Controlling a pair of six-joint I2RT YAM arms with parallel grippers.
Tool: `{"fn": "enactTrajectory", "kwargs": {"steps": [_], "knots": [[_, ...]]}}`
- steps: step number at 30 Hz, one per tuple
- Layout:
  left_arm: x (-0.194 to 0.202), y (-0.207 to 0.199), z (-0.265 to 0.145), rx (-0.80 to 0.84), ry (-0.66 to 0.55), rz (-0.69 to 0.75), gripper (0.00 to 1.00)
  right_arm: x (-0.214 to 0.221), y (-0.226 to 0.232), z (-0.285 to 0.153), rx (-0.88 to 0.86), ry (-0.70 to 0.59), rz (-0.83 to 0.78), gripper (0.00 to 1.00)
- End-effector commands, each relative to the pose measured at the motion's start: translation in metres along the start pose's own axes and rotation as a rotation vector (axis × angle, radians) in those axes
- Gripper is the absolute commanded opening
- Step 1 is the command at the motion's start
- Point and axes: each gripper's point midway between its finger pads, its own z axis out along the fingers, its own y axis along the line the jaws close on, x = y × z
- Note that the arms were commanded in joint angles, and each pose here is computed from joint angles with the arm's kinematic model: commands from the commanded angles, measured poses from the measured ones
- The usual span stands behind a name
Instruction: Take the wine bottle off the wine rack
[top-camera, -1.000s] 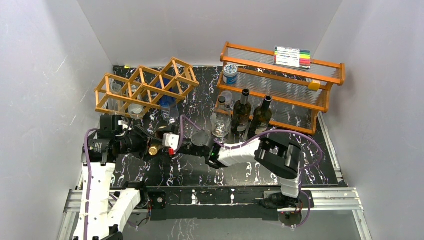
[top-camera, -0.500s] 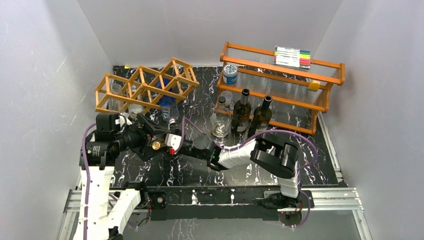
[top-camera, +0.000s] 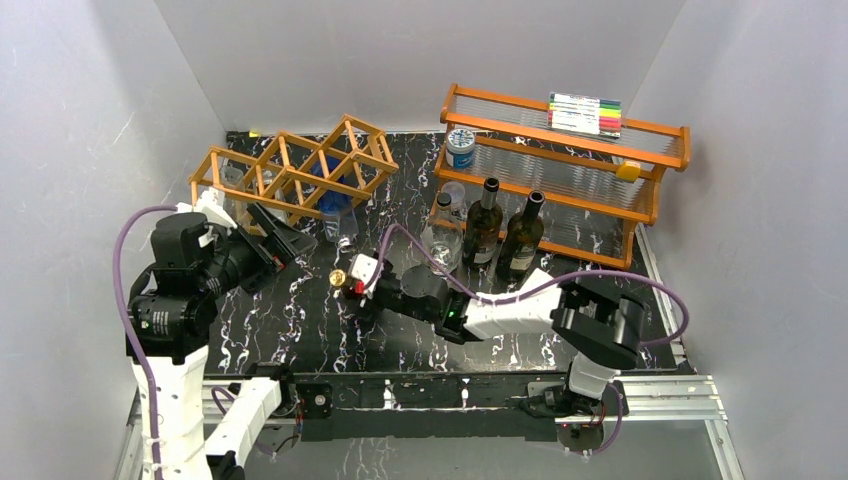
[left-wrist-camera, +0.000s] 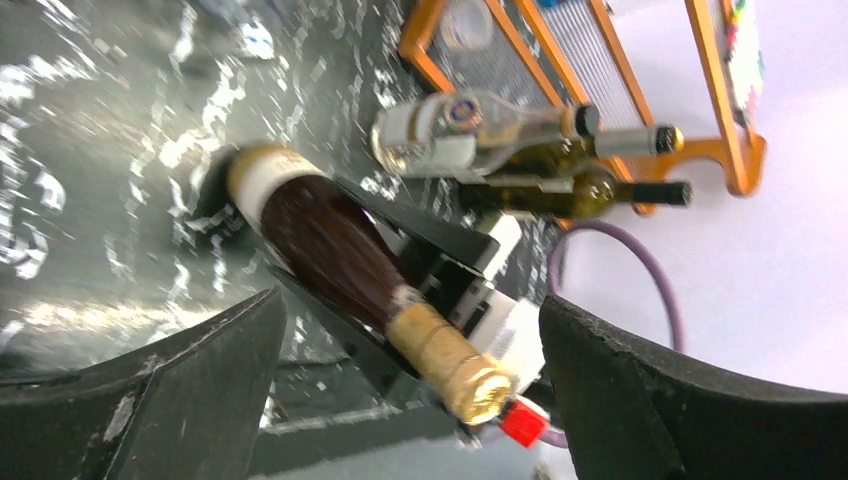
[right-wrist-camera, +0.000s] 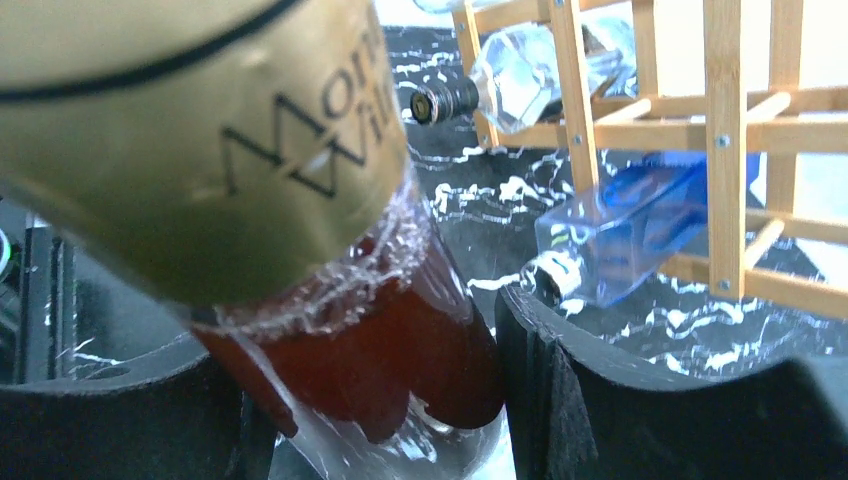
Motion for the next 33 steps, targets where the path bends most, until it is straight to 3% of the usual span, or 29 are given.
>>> {"fn": "enactTrajectory", "kwargs": {"steps": [1,7,33], "knots": [[-0.035,0.019,-0.013,-0.139,-0.179,0.147,0.96,-0.066,-0.037,-0.018,0.123,-0.108,0.150,0.00],[-0.052,0.030,-0.018,-0.211,-0.265,0.222,0.97,-0.059,-0.052,-0.045,0.185,-0.040,0.246,0.00],[-0.041,0.035,0.007,-0.193,-0.206,0.283,0.97,0.004,-0.147,-0.218,0.668,0.098,0.286,0.00]]}}
